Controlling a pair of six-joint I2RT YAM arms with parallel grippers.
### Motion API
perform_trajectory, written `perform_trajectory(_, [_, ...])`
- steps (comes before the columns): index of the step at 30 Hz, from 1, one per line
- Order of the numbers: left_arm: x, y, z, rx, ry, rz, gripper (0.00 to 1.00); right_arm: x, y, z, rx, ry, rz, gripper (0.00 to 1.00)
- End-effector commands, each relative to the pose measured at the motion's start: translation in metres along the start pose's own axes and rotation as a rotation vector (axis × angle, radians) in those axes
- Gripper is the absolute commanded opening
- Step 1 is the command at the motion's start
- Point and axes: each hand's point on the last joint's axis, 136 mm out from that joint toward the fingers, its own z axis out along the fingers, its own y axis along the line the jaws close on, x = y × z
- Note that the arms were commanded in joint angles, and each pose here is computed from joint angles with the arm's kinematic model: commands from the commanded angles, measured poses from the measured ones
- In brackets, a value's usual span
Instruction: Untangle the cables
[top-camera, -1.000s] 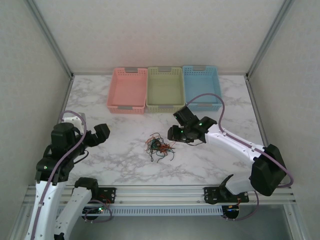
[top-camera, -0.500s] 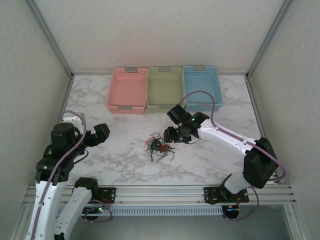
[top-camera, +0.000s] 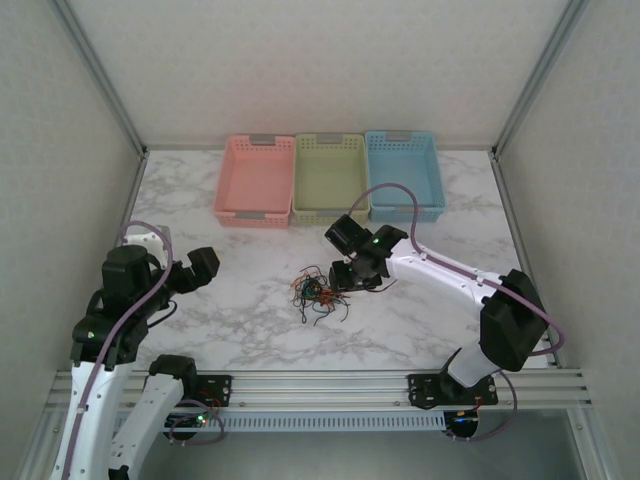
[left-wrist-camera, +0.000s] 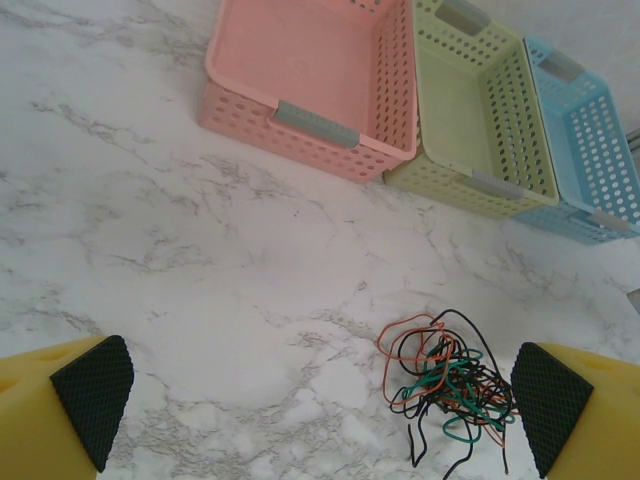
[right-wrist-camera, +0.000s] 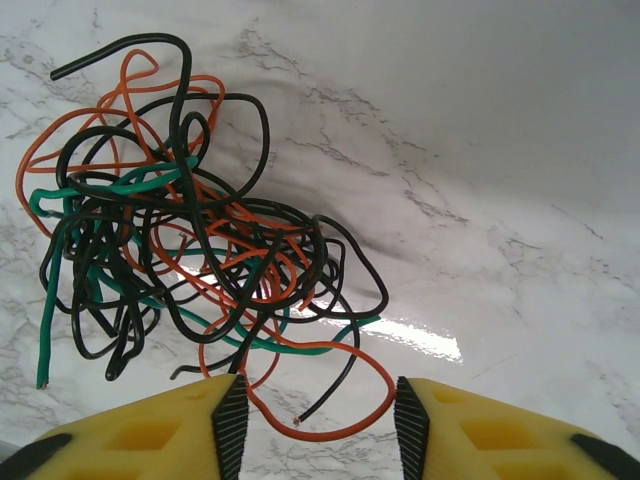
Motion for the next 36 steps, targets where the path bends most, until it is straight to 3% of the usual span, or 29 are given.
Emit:
perform_trajectory(1, [-0.001, 0.001, 0.002, 0.001, -0.008, -0.004, 1.00, 0.000, -0.004, -0.004, 0.037, -0.001, -0.010, 0.45])
perform_trajectory(6, [-0.001, 0.001, 0.002, 0.002, -0.007, -0.003, 1.00, -0.001, -0.008, -0.011, 0.055, -0.020, -0.023, 0.47])
perform_trajectory(9, [-0.001, 0.001, 0.002, 0.003, -0.005, -0.004, 1.00, -0.007, 0.003, -0.025, -0.009, -0.053, -0.071, 0.55])
perform_trajectory(15, [0.000, 0.000, 0.003, 0.005, 0.000, -0.002, 1.00, -0.024, 0.005, -0.074, -0.030, -0.226, -0.292, 0.62])
perform_trajectory(21, [0.000, 0.001, 0.004, 0.002, 0.004, -0.005, 1.00, 0.013, 0.008, -0.061, -0.106, -0.143, -0.647, 0.66])
perform_trajectory(26, [0.000, 0.001, 0.004, 0.001, 0.003, -0.005, 1.00, 0.022, -0.008, -0.056, -0.040, -0.135, -0.851, 0.65])
perform_trajectory(36, [0.001, 0.001, 0.006, -0.002, 0.014, -0.005, 1.00, 0.015, -0.011, -0.036, 0.018, -0.081, -1.036, 0.67])
